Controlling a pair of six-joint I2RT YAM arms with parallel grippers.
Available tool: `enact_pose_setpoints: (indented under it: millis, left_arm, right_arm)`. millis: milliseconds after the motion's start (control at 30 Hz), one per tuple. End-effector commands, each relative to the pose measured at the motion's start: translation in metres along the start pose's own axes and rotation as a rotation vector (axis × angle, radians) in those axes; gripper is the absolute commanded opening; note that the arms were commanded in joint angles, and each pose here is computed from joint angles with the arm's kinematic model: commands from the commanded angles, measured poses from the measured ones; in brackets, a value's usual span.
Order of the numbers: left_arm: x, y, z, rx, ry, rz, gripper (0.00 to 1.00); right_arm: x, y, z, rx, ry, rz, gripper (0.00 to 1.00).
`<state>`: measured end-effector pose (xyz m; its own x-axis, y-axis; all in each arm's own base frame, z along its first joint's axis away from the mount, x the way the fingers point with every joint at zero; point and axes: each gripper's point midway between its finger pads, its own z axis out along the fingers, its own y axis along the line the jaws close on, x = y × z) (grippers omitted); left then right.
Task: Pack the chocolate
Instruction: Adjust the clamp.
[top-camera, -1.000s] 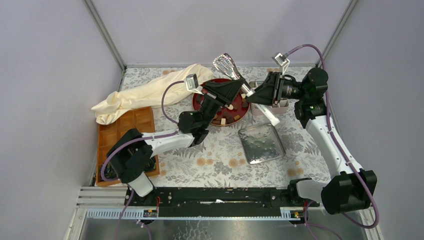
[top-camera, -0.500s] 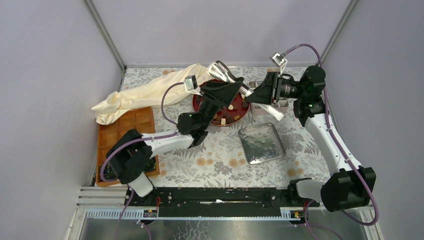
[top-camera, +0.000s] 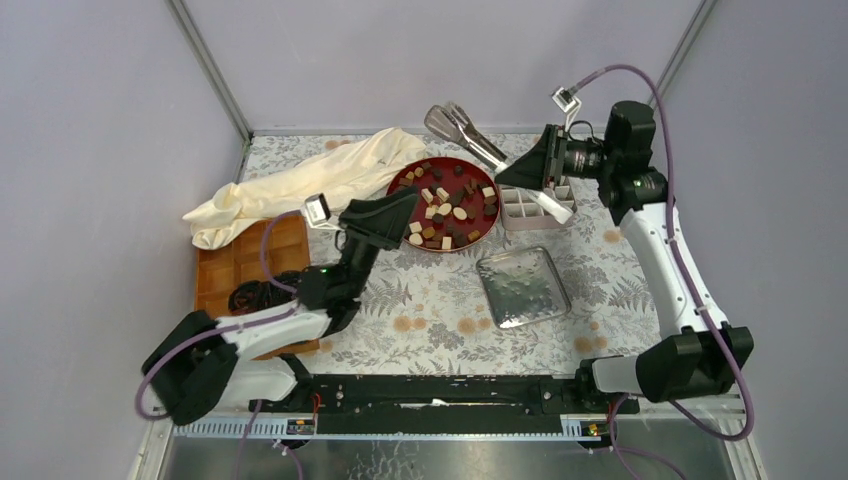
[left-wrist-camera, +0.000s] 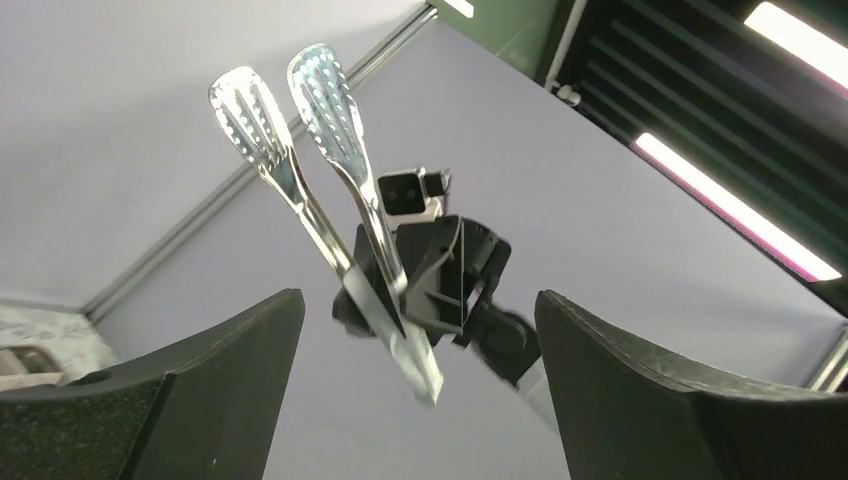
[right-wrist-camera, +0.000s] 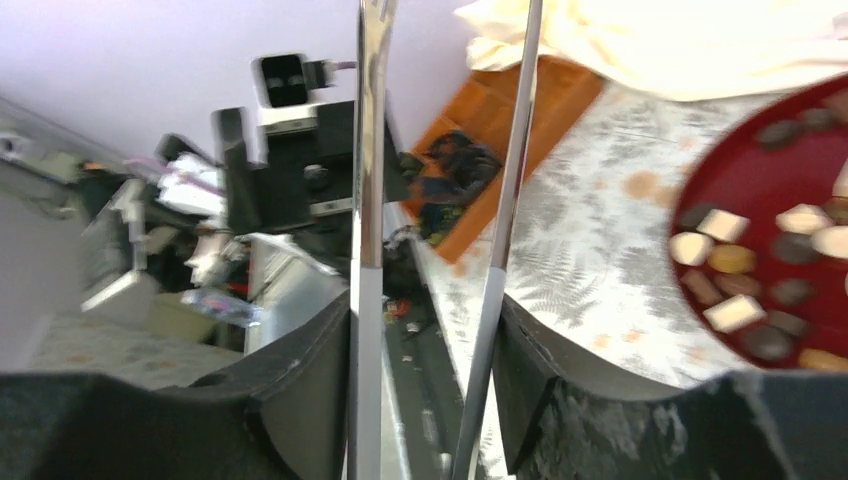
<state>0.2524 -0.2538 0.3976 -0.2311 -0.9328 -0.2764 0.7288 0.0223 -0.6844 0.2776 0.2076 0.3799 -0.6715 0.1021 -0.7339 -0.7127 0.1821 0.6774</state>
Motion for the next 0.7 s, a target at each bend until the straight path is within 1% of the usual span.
enact_pose_setpoints:
  millis: [0,100,133,200,267,333,433,533,667]
  left_arm:
    - [-0.027,0.002,-0.019,-0.079,0.010,0.176,0.93]
    - [-0.033,0.035,-0.030,-0.300,0.165,0.315,0.94]
    - [-0.035,0.051,-0.038,-0.397,0.224,0.373,0.95]
    - [-0.046,0.077,-0.054,-0.569,0.314,0.465,0.98]
    - [-0.054,0.096,-0.068,-0.684,0.381,0.504,0.99]
    - [-0.057,0.108,-0.077,-0.733,0.423,0.506,0.99]
    - [-0.057,0.119,-0.078,-0.737,0.424,0.477,0.99]
    - [-0.057,0.131,-0.079,-0.741,0.413,0.461,0.99]
    - [-0.052,0.145,-0.077,-0.735,0.440,0.431,0.99]
  right_arm:
    - [0.005,-0.044,-0.014,0.270,0.090,-0.186,0.54]
    - [0.013,-0.082,-0.028,0.446,0.187,-0.281,0.53]
    - [0.016,-0.092,-0.032,0.491,0.219,-0.304,0.53]
    - [0.023,-0.107,-0.036,0.558,0.287,-0.332,0.52]
    - [0.029,-0.119,-0.038,0.603,0.344,-0.348,0.52]
    - [0.035,-0.129,-0.037,0.633,0.391,-0.366,0.52]
    - [0.049,-0.143,-0.035,0.670,0.471,-0.370,0.52]
    - [0.065,-0.152,-0.030,0.660,0.529,-0.320,0.51]
    - [0.085,-0.165,-0.021,0.653,0.586,-0.284,0.50]
